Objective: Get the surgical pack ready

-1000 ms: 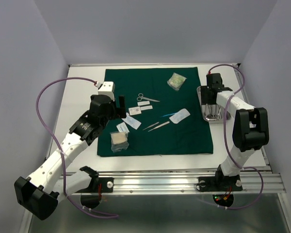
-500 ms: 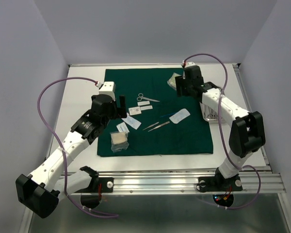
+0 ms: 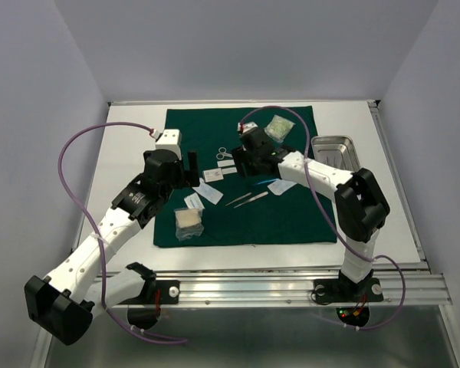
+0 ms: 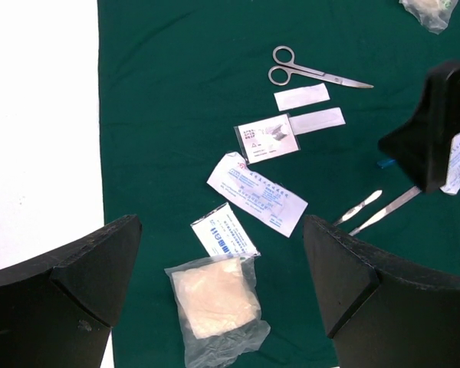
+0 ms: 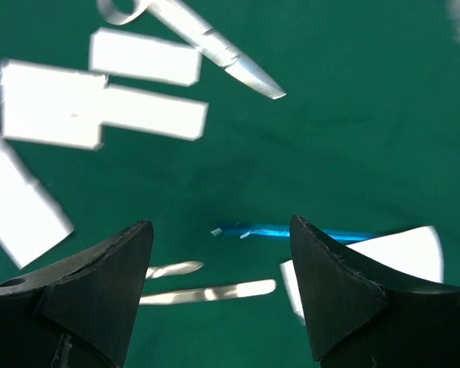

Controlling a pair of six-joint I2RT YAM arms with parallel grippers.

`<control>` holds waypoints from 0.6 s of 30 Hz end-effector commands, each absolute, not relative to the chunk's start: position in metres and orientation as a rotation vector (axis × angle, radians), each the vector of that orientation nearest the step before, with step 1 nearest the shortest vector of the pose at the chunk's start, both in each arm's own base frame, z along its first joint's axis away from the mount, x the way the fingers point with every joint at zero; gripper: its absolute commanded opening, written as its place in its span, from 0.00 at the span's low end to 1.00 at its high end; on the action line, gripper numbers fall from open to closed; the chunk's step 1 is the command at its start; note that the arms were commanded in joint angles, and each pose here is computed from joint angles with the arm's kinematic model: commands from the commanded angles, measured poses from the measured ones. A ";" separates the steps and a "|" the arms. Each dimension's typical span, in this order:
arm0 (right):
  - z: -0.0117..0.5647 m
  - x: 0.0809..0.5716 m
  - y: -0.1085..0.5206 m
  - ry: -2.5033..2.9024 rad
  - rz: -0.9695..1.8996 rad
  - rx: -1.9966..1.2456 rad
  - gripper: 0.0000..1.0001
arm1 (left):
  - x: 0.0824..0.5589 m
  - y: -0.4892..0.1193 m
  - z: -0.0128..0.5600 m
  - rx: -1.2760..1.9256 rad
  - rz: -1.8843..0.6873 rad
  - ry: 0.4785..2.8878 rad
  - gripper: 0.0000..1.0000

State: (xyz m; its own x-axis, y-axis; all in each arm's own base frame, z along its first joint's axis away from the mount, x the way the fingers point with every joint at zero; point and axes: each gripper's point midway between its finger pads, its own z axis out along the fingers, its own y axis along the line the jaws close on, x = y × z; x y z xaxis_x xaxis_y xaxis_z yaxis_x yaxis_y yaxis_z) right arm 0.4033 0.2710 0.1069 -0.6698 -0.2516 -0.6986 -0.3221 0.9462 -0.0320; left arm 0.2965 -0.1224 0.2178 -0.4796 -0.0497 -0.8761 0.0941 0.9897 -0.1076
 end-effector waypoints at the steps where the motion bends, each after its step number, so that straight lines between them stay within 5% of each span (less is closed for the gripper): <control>1: 0.116 0.386 0.294 2.306 0.166 -0.459 0.77 | 0.296 -0.115 0.236 0.000 -0.168 2.004 0.99; 18: 0.073 0.375 0.268 2.375 -0.013 -0.695 0.69 | 0.294 -0.117 0.236 0.009 -0.187 1.997 0.99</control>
State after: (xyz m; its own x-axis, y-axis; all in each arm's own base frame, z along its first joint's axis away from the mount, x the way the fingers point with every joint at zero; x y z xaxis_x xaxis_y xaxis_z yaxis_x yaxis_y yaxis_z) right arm 0.3669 0.2875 0.0781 -0.6462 -0.4489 -0.6172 -0.4779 0.8686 -0.1313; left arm 0.2937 -0.1207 0.2254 -0.4608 -0.0604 -0.8854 0.0967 0.9883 -0.1178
